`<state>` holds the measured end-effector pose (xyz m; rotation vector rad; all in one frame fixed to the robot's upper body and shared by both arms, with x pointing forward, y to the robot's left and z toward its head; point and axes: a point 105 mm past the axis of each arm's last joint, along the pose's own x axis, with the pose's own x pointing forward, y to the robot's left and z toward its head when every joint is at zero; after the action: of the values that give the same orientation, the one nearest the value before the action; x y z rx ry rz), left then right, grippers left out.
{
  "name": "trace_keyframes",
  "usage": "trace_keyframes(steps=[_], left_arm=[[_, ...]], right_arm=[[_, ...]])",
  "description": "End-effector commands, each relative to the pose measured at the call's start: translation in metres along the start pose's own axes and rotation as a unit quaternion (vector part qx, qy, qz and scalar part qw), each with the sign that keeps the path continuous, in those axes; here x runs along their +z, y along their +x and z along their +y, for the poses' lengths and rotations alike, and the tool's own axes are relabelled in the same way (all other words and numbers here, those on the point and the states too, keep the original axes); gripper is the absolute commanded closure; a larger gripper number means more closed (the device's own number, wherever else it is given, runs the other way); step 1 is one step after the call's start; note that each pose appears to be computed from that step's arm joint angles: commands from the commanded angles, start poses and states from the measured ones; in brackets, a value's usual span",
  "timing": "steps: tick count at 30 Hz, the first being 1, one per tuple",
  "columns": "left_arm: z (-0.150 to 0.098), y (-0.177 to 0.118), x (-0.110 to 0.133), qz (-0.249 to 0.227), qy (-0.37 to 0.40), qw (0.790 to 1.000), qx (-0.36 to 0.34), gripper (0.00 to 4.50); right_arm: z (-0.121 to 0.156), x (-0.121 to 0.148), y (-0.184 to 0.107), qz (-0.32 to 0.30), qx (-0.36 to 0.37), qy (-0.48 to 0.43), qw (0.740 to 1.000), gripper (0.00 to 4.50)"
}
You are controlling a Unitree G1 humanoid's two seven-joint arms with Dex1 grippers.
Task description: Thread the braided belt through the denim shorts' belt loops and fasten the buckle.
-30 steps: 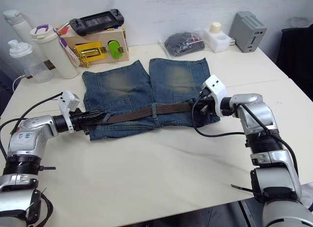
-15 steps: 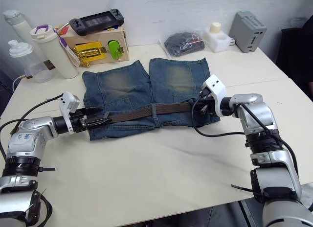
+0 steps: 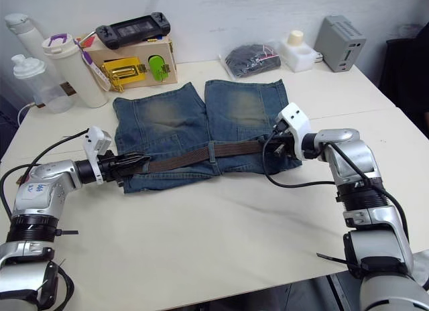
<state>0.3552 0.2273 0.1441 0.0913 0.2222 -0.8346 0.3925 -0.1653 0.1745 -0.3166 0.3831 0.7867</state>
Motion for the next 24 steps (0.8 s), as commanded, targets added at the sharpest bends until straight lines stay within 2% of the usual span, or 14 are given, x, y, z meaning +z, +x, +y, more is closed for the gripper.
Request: trace_keyframes(steps=[1,5,9,11,14,16,20,22,24], left_arm=[[0.004,-0.004,0.011,-0.009,0.033,0.999,0.009,4.50],[0.000,-0.012,0.032,-0.059,0.055,0.997,0.009,4.50],[-0.029,-0.030,0.046,-0.093,0.084,0.991,-0.034,4.50],[-0.049,-0.044,0.043,-0.092,0.111,0.989,-0.037,4.50],[-0.083,-0.059,0.020,-0.052,0.140,0.988,-0.043,4.50],[-0.097,-0.071,-0.011,0.011,0.205,0.978,-0.045,4.50],[-0.107,-0.096,-0.062,0.086,0.252,0.963,-0.037,4.50],[-0.110,-0.104,-0.079,0.112,0.272,0.955,-0.042,4.50],[-0.111,-0.110,-0.095,0.132,0.262,0.955,-0.041,4.50]], right_arm=[[-0.002,0.011,-0.006,-0.025,-0.005,-0.009,1.000,4.34],[-0.006,0.028,-0.020,-0.086,-0.010,-0.018,0.996,4.34],[0.024,0.051,-0.056,-0.195,0.055,-0.077,0.976,4.34],[0.044,0.040,-0.084,-0.211,0.105,-0.079,0.969,4.34],[0.070,0.004,-0.110,-0.164,0.165,-0.082,0.969,4.34],[0.066,-0.021,-0.110,-0.108,0.132,-0.094,0.981,4.34],[0.056,-0.071,-0.108,0.013,0.088,-0.104,0.991,4.34],[0.056,-0.085,-0.111,0.043,0.088,-0.101,0.990,4.34],[0.055,-0.095,-0.113,0.062,0.086,-0.093,0.990,4.34]])
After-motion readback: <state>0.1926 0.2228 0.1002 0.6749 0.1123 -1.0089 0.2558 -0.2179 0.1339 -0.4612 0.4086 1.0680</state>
